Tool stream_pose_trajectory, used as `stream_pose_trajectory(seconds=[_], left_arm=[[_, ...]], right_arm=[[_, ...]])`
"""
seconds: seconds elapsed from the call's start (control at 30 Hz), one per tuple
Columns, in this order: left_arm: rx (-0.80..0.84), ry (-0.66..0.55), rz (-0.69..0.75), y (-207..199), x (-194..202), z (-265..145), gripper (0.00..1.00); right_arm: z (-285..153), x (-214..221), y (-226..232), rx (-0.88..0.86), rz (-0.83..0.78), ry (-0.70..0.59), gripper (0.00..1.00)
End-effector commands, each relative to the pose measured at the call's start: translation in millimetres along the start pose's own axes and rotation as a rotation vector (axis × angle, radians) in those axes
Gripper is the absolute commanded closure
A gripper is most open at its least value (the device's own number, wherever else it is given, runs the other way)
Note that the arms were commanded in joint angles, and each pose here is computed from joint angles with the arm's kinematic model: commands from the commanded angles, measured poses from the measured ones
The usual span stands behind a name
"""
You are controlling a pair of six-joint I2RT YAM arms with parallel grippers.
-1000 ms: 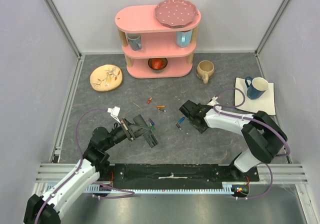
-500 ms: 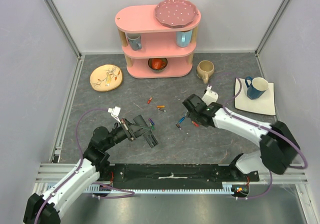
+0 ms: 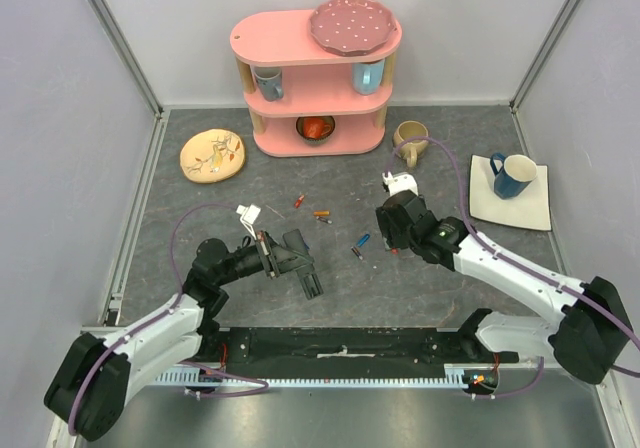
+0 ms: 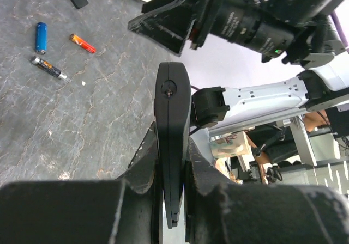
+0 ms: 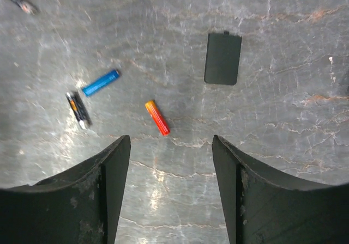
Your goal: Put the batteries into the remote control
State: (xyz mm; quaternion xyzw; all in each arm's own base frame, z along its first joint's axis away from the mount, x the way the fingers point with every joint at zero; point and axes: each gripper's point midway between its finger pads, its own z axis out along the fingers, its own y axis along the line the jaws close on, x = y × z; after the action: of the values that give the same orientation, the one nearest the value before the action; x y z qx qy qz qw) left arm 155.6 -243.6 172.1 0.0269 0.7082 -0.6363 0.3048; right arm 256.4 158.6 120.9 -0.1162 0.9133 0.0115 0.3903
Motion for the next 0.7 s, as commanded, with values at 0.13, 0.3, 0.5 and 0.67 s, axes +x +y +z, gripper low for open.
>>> stream_pose_trajectory(seconds=[0.13,0.3,0.5,0.67], left_arm=[[0.163,-0.034,0.098,-39,-12,-2,0.98],[0.144,-0.022,0.095,-35,-8,-3,0.98],[0.137,-0.021,0.099,-33,-6,-5,0.98],[0.136,-0.022,0.093,-31,-6,-4,0.98]], right_arm=[[19,17,11,-0.071,-0.180,0.055,0.36],[36,28,18,-0.113,-0.222,0.128,0.38],[50,44,15,-0.146,-0.177,0.204,0.44],[55,43,17,-0.171,-0.145,0.204,0.47]])
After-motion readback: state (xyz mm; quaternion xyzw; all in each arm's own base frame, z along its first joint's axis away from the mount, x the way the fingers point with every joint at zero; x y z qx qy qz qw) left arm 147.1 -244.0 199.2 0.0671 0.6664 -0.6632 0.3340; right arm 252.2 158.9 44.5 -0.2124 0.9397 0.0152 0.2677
